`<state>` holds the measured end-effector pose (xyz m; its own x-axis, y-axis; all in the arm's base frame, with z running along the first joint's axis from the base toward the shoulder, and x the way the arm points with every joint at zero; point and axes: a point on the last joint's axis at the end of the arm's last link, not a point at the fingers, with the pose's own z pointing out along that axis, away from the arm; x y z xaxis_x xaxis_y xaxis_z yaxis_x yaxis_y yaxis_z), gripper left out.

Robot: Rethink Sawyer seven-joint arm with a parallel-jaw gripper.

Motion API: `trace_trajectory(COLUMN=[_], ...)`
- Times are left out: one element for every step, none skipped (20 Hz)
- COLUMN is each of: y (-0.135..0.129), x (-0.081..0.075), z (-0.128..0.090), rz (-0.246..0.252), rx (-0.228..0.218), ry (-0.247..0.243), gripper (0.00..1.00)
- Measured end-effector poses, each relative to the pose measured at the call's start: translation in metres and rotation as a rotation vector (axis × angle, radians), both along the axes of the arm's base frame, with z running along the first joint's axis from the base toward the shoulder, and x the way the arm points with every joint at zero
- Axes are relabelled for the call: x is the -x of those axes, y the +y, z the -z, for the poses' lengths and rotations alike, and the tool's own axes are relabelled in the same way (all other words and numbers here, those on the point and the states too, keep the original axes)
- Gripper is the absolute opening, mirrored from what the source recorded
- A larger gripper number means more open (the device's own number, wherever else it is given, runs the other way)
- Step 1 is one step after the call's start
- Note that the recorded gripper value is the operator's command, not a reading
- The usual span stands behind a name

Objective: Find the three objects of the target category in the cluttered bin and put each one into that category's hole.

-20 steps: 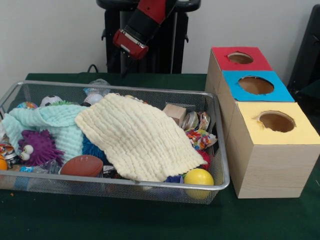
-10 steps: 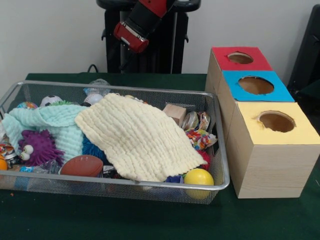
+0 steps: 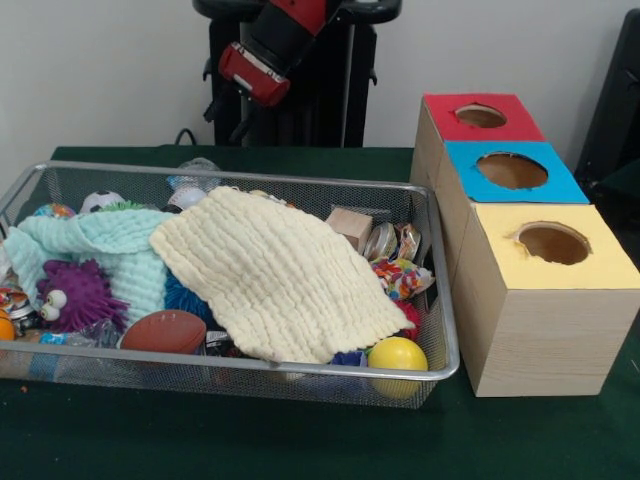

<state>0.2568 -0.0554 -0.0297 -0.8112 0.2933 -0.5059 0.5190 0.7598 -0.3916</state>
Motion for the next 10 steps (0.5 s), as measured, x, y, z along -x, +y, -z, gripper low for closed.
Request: trace_trajectory(y=[-0.003, -0.004, -0.006, -0.007, -0.008, -0.010, -0.011, -0.013, -0.015, -0.017], x=[-0.005, -0.007, -0.010, -0.014, -0.017, -0.019, -0.021, -0.023, -0.024, -0.025], z=[-0.001, -0.001, -0.001, 0.000, 0.000, 0.001, 0.002, 0.003, 0.005, 0.006], rz=[-0.030, -0.044, -0.072, -0.100, -0.117, -0.134, -0.151, -0.169, -0.186, -0.192], rx=[-0.004, -0.007, -0.019, -0.030, -0.041, -0.052, -0.063, -0.078, -0.092, -0.099], ry=[-0.024, -0.032, -0.047, -0.061, -0.067, -0.074, -0.080, -0.079, -0.077, -0.074], gripper=[1.00, 1.00, 1.00, 1.00, 1.00, 1.00, 1.00, 1.00, 1.00, 1.00])
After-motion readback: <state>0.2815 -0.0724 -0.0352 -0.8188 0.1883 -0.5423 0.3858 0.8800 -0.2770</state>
